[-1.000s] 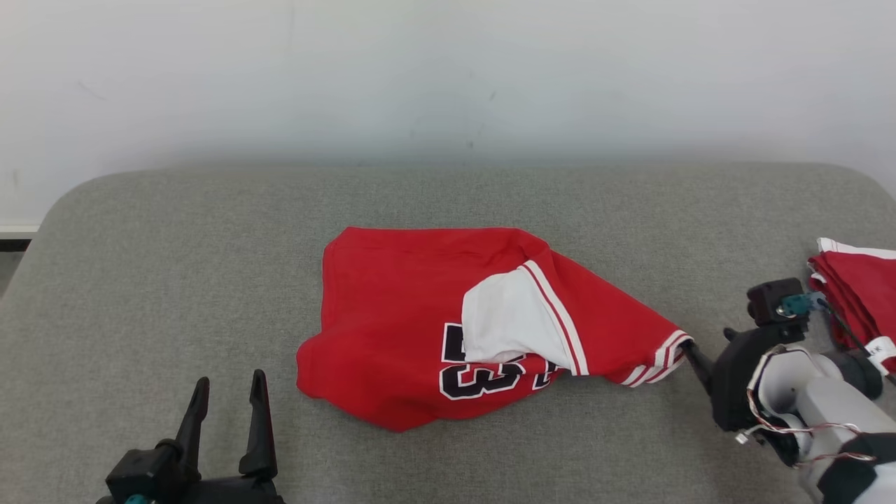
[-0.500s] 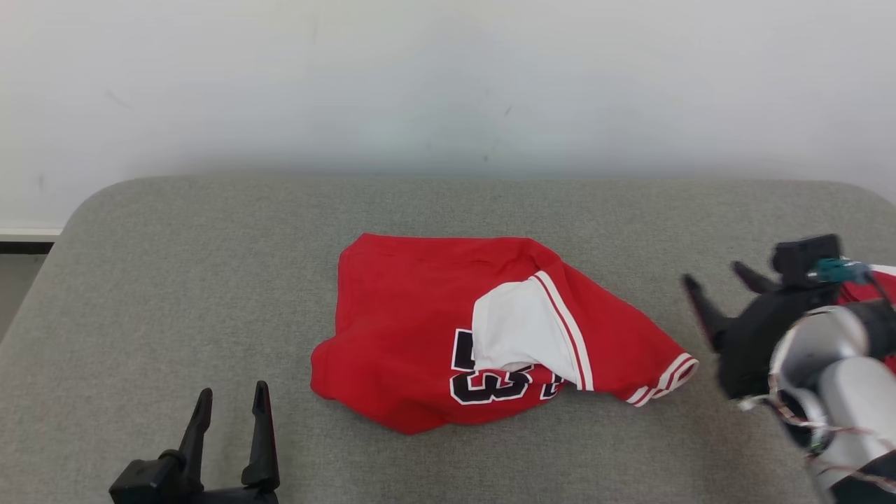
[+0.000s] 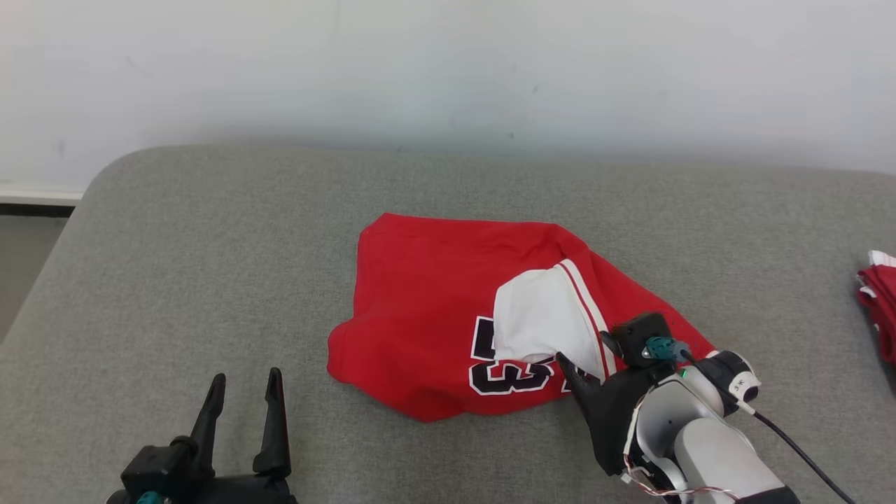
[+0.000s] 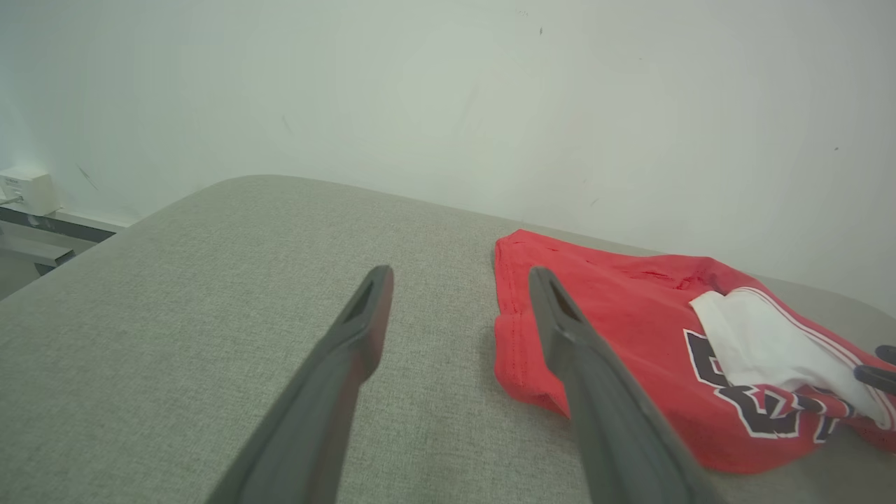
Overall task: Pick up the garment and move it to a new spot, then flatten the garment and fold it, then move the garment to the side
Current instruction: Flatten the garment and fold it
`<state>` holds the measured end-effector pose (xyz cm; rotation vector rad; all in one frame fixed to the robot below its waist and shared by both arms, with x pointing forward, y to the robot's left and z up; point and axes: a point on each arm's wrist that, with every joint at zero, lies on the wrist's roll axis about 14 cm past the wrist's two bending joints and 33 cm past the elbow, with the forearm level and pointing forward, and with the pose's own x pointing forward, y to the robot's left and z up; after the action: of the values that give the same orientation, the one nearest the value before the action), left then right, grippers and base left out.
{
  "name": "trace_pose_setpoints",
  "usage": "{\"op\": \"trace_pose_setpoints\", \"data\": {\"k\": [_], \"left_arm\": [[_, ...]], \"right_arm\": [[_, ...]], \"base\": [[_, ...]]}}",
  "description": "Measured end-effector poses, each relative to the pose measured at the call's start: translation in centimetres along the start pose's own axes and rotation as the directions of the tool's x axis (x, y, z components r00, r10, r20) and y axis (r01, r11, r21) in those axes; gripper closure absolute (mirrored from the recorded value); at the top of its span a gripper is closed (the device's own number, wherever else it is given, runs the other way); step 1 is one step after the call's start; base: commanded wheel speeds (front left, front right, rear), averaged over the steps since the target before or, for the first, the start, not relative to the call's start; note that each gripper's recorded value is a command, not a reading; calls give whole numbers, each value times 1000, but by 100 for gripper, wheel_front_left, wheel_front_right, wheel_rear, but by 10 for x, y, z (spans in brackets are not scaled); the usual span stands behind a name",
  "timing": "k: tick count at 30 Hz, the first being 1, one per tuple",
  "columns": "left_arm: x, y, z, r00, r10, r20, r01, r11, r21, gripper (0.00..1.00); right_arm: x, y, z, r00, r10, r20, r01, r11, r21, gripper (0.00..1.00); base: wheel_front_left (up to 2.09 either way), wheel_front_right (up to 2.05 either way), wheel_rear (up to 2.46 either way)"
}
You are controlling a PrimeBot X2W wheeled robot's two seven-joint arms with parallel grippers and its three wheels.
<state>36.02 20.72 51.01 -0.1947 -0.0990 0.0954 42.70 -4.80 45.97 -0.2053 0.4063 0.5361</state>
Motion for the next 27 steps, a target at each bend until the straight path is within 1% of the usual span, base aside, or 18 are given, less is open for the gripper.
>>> {"op": "trace_pose_setpoints", "data": {"k": [1,4,7,11,13,16,17,18,19,20,23,27], "left_arm": [[0,1,-1,1000,4,-2,-4,1000,1,0],[1,4,-1,1000,13,-4,-13,1000,3,0],[1,8,-2,1000,23,-7,-23,1000,5,0],[2,10,-2,999,31,-8,-31,999,7,0],[2,11,-2,999,32,-7,-32,999,7,0],[3,11,-3,999,33,-9,-33,999,8,0],[3,11,-3,999,33,-9,-33,999,8,0],[4,11,-3,999,32,-9,-32,999,7,0],[4,10,-3,999,31,-8,-31,1000,7,0],[4,10,-2,1000,30,-7,-30,1000,7,0],[4,9,-3,1000,28,-8,-28,1000,7,0],[4,9,-1,1000,29,-3,-29,1000,6,0]], "right_arm": [[4,1,-5,1000,4,-13,-4,1000,1,0],[13,-1,-10,1000,1,-25,-2,999,-42,0],[19,-4,-12,1000,-5,-24,4,999,-46,0],[23,-2,-25,998,0,-71,-5,998,-65,0],[25,-2,-27,997,4,-80,-11,996,-89,0],[26,-4,-27,997,2,-79,-10,995,-98,0],[26,-4,-27,997,1,-78,-9,995,-99,29],[26,-5,-28,997,0,-81,-8,995,-100,69],[26,-6,-30,996,-3,-85,-5,995,-98,93],[26,-7,-31,996,-6,-91,-3,995,-96,100],[26,-9,-31,996,-9,-87,0,995,-98,100],[25,-10,-18,999,-10,-33,6,995,-98,100]], "base": [[0,0,0],[0,0,0],[0,0,0],[0,0,0],[0,0,0],[0,0,0],[0,0,0],[0,0,0],[0,0,0],[0,0,0],[0,0,0],[0,0,0]]}}
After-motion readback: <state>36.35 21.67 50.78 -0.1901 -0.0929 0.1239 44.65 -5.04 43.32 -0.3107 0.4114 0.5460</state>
